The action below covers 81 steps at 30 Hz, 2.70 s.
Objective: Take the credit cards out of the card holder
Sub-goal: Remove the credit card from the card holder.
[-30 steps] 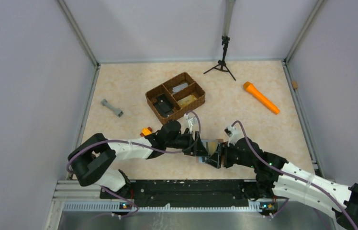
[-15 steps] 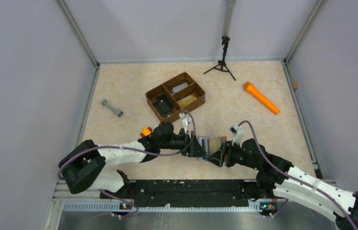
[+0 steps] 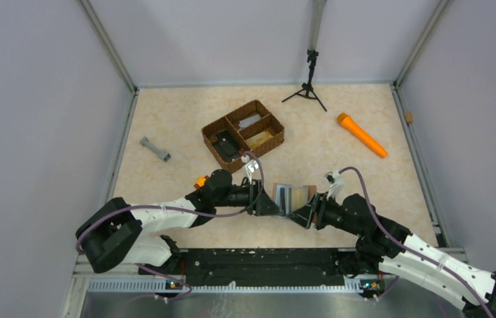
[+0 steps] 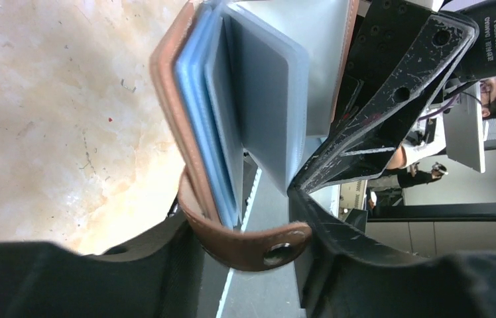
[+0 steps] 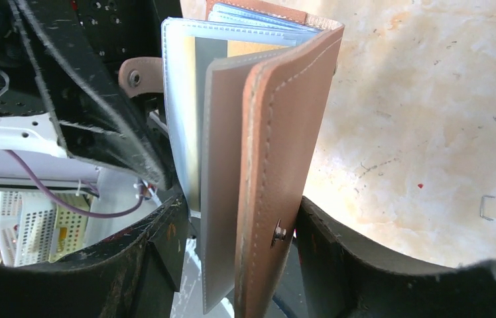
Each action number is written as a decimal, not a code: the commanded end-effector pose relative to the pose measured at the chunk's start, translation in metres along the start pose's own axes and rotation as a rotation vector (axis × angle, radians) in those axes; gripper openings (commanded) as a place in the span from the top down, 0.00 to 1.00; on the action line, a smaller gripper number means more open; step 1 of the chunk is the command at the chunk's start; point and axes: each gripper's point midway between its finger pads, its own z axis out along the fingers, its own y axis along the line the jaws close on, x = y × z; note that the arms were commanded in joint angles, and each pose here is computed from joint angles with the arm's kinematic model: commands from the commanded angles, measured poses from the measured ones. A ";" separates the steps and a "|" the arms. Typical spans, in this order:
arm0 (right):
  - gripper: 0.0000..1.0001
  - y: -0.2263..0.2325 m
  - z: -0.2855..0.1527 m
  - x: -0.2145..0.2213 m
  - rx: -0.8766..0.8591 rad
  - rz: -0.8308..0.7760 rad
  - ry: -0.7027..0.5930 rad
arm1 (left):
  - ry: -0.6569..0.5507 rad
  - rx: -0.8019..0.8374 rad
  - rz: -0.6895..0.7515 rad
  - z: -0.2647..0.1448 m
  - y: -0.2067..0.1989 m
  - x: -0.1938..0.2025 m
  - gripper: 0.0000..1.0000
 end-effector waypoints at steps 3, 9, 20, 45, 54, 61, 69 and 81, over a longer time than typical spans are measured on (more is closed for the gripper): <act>0.42 0.030 -0.002 -0.011 -0.137 0.020 -0.042 | -0.042 0.041 0.038 -0.001 -0.009 -0.012 0.57; 0.41 0.040 -0.002 -0.008 -0.211 0.034 -0.036 | -0.043 0.034 0.043 0.005 -0.006 -0.016 0.66; 0.08 -0.035 -0.017 -0.022 0.202 0.051 -0.137 | -0.062 -0.208 0.060 -0.007 0.027 -0.021 0.93; 0.20 -0.048 0.015 -0.013 0.249 0.008 -0.101 | 0.287 -1.023 0.207 -0.020 0.114 0.003 0.98; 0.50 -0.001 0.007 -0.030 -0.004 0.044 -0.184 | 0.102 -0.425 0.029 -0.003 0.064 -0.011 1.00; 0.54 0.017 0.017 -0.028 -0.072 0.074 -0.142 | 0.043 -0.141 0.004 -0.006 0.024 -0.018 1.00; 0.65 0.009 0.028 -0.023 -0.018 0.139 -0.118 | 0.006 0.093 -0.049 -0.013 -0.010 -0.023 0.99; 0.67 0.032 0.013 -0.028 -0.180 0.262 -0.136 | -0.023 0.333 -0.028 -0.025 -0.054 -0.028 0.99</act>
